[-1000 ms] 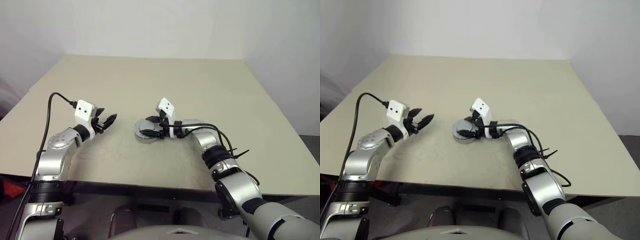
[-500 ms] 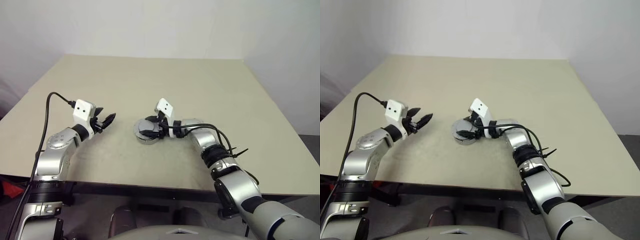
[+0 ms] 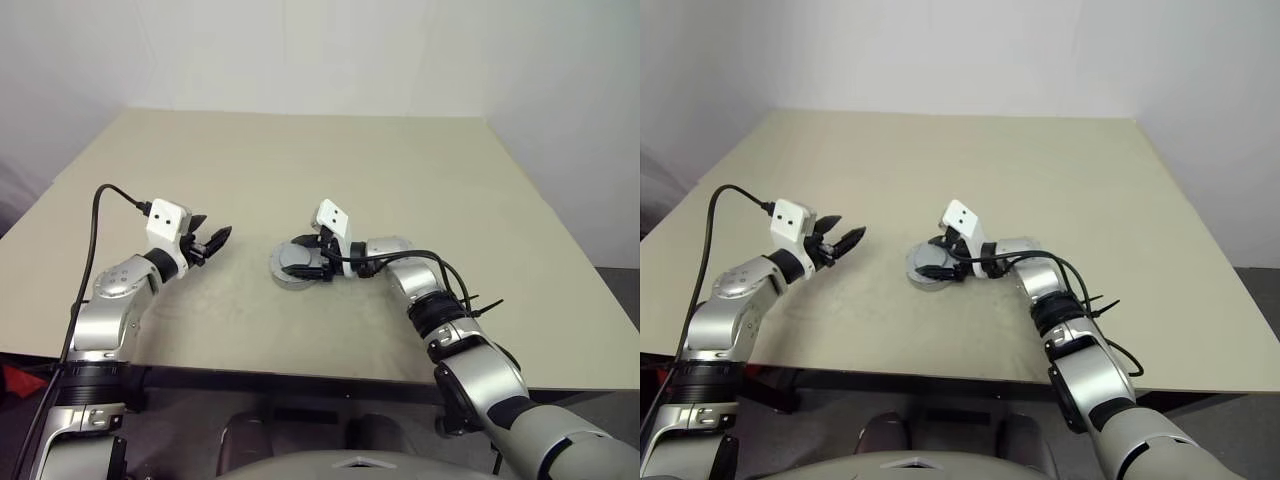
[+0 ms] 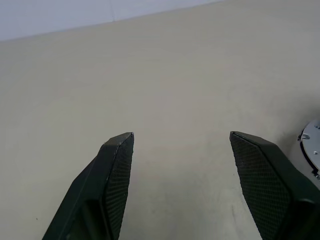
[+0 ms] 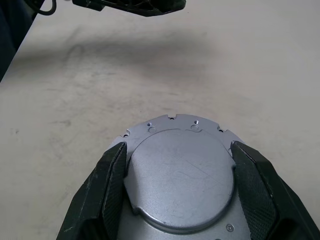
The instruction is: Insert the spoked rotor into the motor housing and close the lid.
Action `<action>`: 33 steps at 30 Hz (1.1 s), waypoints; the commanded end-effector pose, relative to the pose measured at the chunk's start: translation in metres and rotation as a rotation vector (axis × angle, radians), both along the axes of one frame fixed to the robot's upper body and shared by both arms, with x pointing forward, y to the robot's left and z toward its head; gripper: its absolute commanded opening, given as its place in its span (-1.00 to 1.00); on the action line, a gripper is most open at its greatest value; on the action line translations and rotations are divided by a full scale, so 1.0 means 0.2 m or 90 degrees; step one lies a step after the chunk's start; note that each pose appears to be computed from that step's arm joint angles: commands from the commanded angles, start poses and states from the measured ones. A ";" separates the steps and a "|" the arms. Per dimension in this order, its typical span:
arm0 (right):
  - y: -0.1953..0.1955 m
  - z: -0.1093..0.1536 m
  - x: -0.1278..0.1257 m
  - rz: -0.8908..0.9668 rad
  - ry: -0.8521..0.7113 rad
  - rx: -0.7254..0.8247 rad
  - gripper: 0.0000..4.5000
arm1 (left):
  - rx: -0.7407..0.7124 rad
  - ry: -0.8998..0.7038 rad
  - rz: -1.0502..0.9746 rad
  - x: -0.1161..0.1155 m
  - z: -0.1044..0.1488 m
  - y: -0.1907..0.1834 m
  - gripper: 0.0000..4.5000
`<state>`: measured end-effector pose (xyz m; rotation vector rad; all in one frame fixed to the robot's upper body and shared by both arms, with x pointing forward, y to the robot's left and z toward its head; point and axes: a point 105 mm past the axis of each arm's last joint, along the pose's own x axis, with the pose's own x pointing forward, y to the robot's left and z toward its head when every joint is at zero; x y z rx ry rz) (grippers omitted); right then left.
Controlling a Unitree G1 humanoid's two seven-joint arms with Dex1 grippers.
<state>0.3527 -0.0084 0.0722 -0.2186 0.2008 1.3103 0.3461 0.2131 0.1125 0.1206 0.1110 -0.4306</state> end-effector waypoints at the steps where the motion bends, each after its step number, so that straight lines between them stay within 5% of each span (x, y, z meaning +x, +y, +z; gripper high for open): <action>1: 0.01 -0.02 0.00 -0.002 -0.001 -0.011 0.41 | 0.005 -0.034 -0.002 0.01 0.08 0.00 0.44; 33: -0.04 -0.16 -0.01 -0.005 0.003 -0.076 0.41 | -0.001 -0.032 -0.001 0.00 0.07 -0.01 0.44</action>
